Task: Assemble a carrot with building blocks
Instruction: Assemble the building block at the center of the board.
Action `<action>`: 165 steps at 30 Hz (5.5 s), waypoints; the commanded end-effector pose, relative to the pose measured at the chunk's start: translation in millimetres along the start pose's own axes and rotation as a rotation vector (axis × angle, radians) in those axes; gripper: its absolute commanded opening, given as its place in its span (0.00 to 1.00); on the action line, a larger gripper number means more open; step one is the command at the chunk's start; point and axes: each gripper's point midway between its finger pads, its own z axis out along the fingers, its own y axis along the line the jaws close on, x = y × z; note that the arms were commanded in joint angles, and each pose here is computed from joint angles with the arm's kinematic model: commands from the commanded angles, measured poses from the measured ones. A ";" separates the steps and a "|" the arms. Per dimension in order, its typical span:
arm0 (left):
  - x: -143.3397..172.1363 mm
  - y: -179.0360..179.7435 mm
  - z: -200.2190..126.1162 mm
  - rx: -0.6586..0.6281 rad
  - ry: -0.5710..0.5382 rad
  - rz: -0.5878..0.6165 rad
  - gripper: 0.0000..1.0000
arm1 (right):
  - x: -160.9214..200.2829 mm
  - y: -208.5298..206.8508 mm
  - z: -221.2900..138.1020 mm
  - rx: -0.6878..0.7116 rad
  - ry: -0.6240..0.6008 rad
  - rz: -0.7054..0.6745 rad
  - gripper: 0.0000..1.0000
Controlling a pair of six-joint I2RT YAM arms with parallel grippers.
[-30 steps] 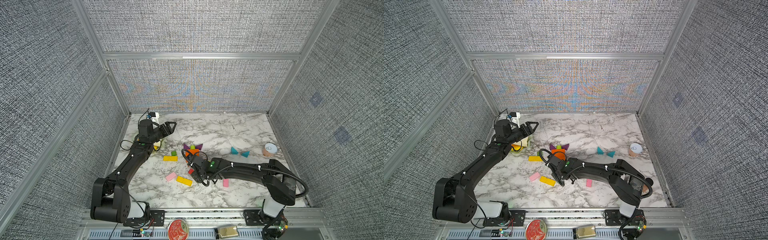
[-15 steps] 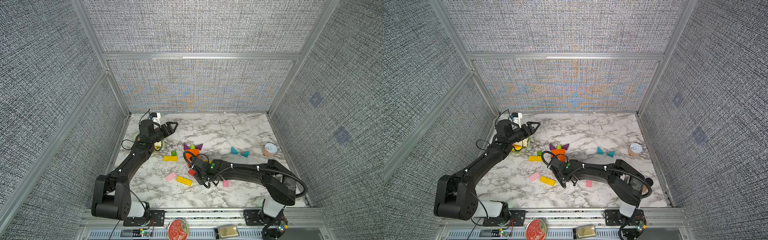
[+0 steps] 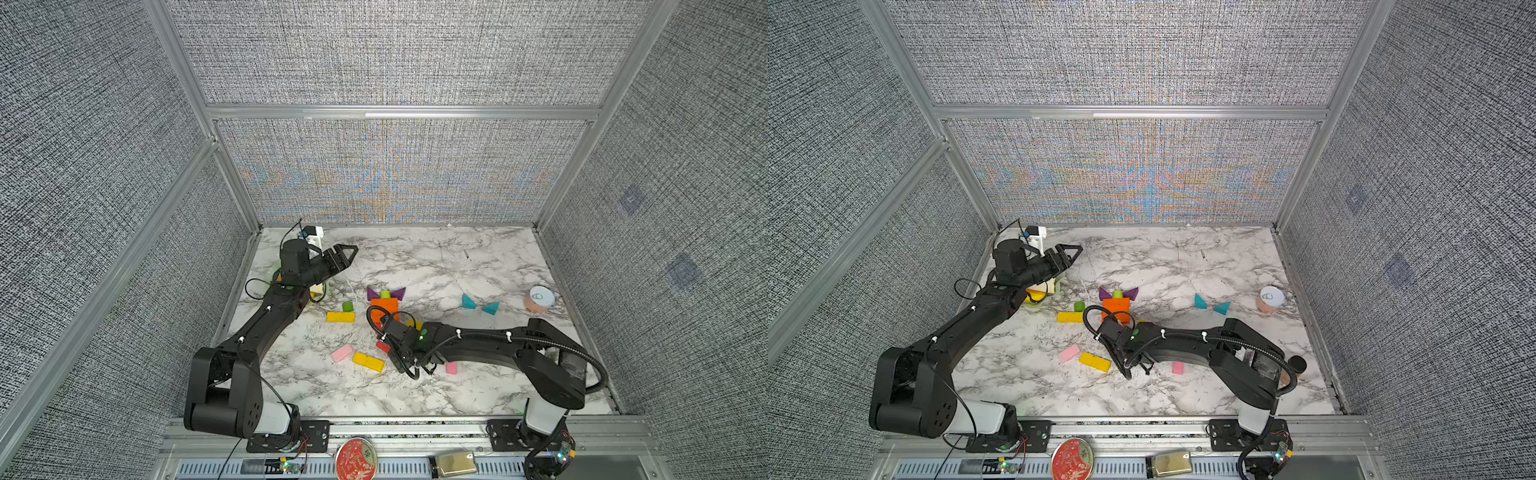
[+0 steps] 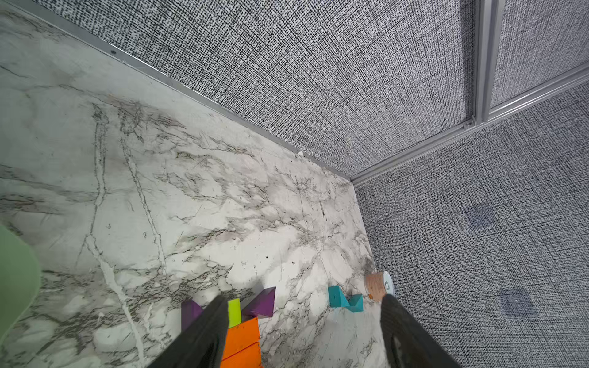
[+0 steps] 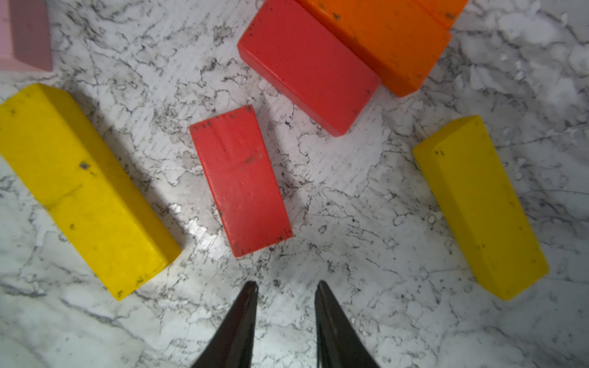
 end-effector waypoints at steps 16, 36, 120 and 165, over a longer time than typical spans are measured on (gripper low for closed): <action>-3.4 -6.4 -0.4 0.018 -0.007 0.024 0.76 | -3.1 -2.9 5.0 0.013 0.006 0.096 0.28; -3.0 -5.9 -0.5 0.009 -0.010 0.034 0.77 | 7.1 33.6 -0.2 -0.069 0.016 0.035 0.48; -5.6 -12.2 -3.6 0.020 -0.018 0.049 0.77 | -33.1 -11.9 23.2 0.075 -0.004 0.081 0.53; 7.0 -16.4 5.7 0.071 0.031 0.028 0.76 | -40.6 -96.6 -53.9 0.226 -0.102 0.194 0.50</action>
